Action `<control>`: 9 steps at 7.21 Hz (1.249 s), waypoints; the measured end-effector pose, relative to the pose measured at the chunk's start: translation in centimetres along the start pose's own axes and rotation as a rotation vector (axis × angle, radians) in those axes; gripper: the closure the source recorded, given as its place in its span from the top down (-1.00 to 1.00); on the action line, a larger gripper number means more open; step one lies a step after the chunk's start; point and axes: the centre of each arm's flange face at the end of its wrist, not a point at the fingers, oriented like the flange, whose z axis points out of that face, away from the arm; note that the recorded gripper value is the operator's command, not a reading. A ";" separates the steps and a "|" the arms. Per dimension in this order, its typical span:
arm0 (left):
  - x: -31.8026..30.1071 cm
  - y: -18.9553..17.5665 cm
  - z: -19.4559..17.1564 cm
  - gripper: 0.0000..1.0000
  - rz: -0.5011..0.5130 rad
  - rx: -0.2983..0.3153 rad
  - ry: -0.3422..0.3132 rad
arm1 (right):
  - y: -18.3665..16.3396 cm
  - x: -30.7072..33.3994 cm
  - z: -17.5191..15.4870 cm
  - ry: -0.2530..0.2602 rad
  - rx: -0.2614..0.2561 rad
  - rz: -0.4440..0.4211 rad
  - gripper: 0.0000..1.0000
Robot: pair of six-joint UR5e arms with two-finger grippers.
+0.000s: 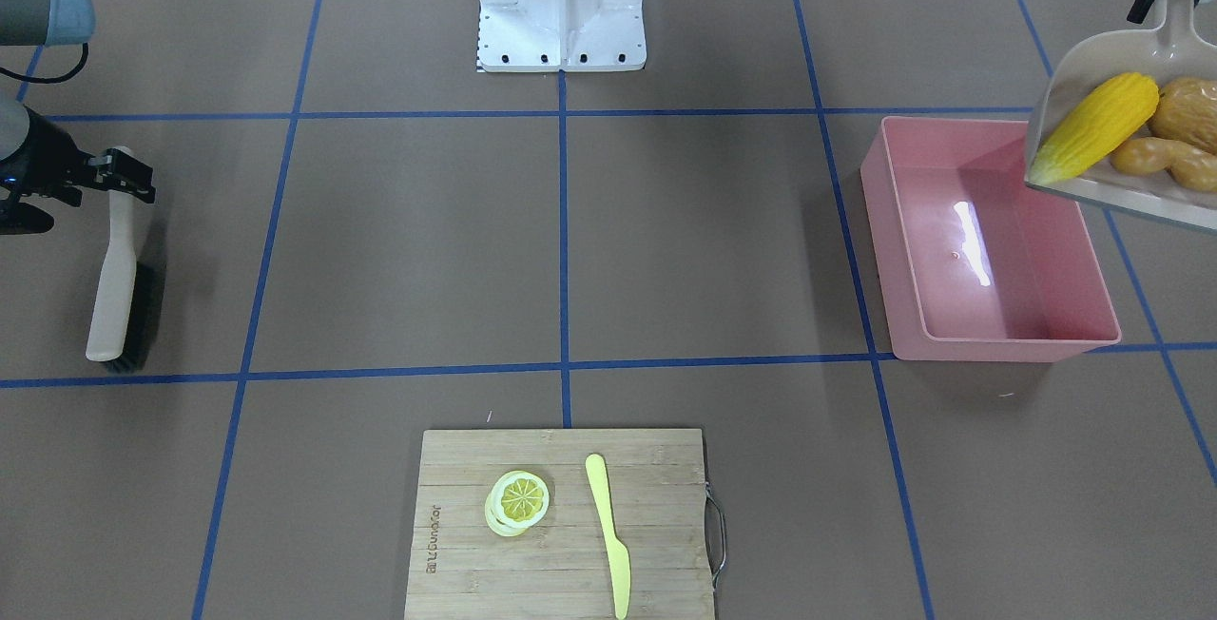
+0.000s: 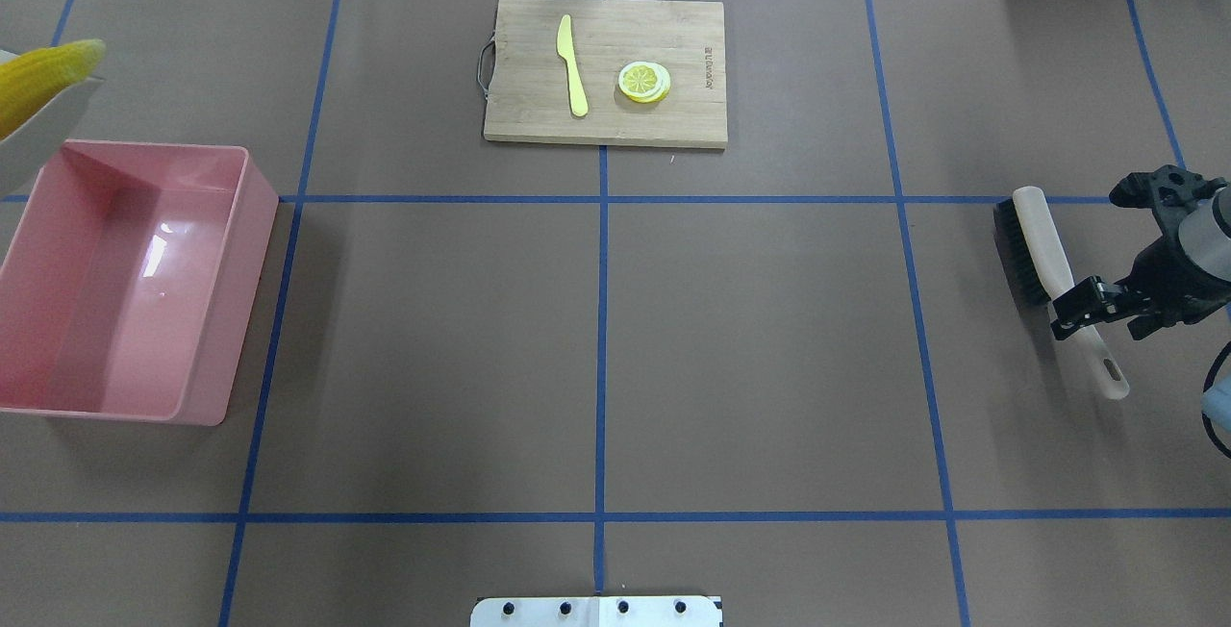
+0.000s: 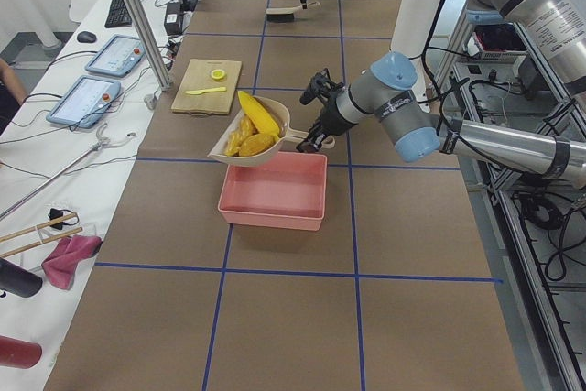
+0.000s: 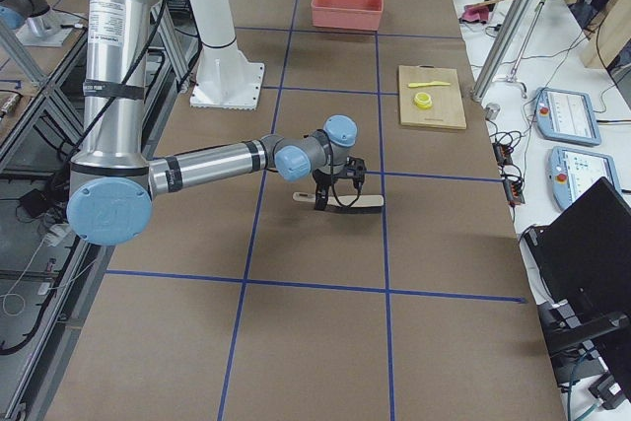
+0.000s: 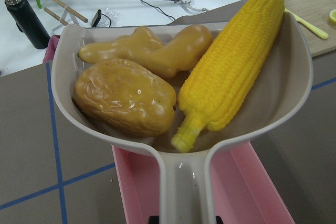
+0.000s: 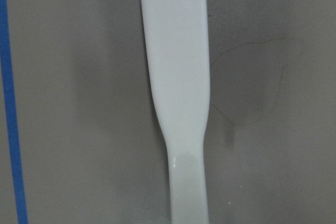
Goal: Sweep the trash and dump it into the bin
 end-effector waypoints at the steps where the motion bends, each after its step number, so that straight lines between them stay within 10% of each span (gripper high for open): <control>1: 0.0 0.5 -0.1 -1.00 -0.016 -0.034 0.009 | -0.4 0.9 -1.1 -0.005 0.023 0.015 1.00; 5: 0.1 2.8 -0.3 -1.00 -0.061 -0.155 0.087 | 0.6 12.3 -7.7 0.010 0.156 0.043 1.00; 9: 0.2 4.4 -0.2 -1.00 -0.150 -0.310 0.111 | 7.2 23.3 -8.9 0.065 0.179 0.048 1.00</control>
